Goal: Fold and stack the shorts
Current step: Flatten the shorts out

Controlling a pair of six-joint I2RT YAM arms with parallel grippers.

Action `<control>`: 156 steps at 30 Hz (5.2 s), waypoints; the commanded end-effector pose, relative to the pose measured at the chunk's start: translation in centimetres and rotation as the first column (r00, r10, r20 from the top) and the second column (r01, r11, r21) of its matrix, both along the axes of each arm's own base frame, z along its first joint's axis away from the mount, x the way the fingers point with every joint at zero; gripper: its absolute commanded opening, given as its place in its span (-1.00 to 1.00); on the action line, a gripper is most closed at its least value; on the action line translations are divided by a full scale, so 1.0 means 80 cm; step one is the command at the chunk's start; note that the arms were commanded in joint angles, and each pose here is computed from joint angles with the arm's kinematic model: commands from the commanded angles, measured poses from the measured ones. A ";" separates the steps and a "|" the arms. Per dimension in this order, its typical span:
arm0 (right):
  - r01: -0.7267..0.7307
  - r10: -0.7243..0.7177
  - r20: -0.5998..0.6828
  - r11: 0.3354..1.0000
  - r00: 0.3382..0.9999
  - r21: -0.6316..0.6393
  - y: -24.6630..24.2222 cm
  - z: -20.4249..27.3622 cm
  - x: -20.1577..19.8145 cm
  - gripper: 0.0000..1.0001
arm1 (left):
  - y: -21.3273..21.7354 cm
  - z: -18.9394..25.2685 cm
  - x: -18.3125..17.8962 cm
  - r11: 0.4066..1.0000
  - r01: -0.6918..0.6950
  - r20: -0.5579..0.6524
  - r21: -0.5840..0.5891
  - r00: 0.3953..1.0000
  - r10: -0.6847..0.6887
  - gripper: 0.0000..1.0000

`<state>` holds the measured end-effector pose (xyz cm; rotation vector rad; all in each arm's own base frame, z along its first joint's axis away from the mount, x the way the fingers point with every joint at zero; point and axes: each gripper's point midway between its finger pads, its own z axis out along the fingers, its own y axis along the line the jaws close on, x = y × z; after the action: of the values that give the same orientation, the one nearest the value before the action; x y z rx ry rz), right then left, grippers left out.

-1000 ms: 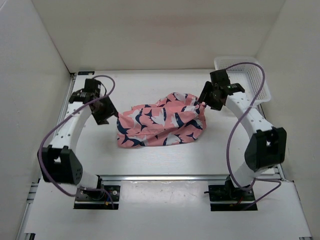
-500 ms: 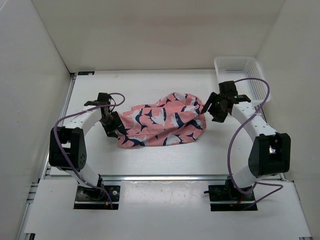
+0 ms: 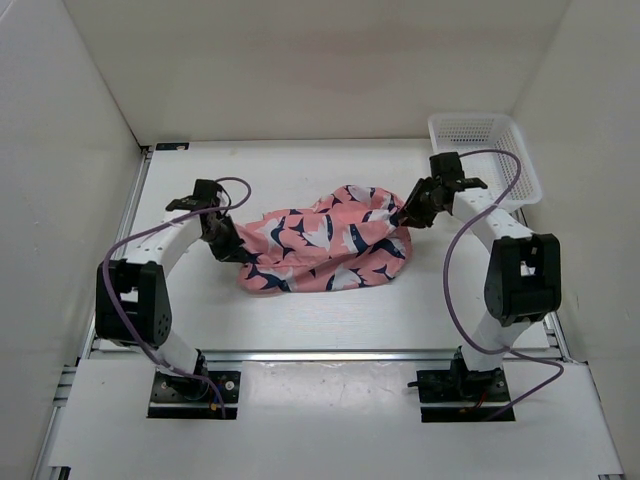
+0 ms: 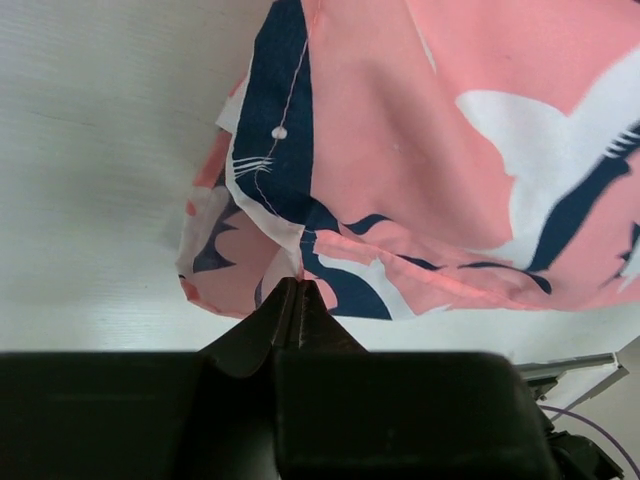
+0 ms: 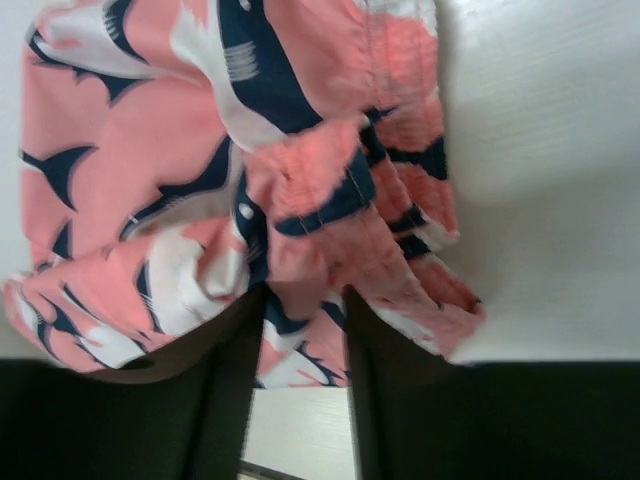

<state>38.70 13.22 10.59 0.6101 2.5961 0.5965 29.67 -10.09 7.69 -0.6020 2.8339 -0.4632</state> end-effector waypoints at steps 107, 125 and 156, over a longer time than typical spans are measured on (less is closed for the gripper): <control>-0.152 0.111 -0.126 0.908 0.986 -0.391 -0.013 -0.051 0.008 -0.98 | 0.117 0.048 -0.029 0.972 -0.209 0.079 0.108 0.976 0.201 -0.79; 0.050 -0.052 -0.027 0.997 0.998 -0.061 0.002 -0.014 -0.132 0.13 | 0.099 0.054 -0.052 0.970 -0.242 0.081 0.033 0.968 0.239 0.16; 0.084 -0.088 0.021 0.987 0.996 0.140 0.040 -0.083 -0.098 -1.00 | 0.079 0.059 -0.105 0.956 -0.291 0.019 -0.026 0.956 0.292 0.28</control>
<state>29.20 16.66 2.42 0.7732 2.5511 0.7794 23.29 -3.25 12.50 -0.9296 2.6403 -0.4232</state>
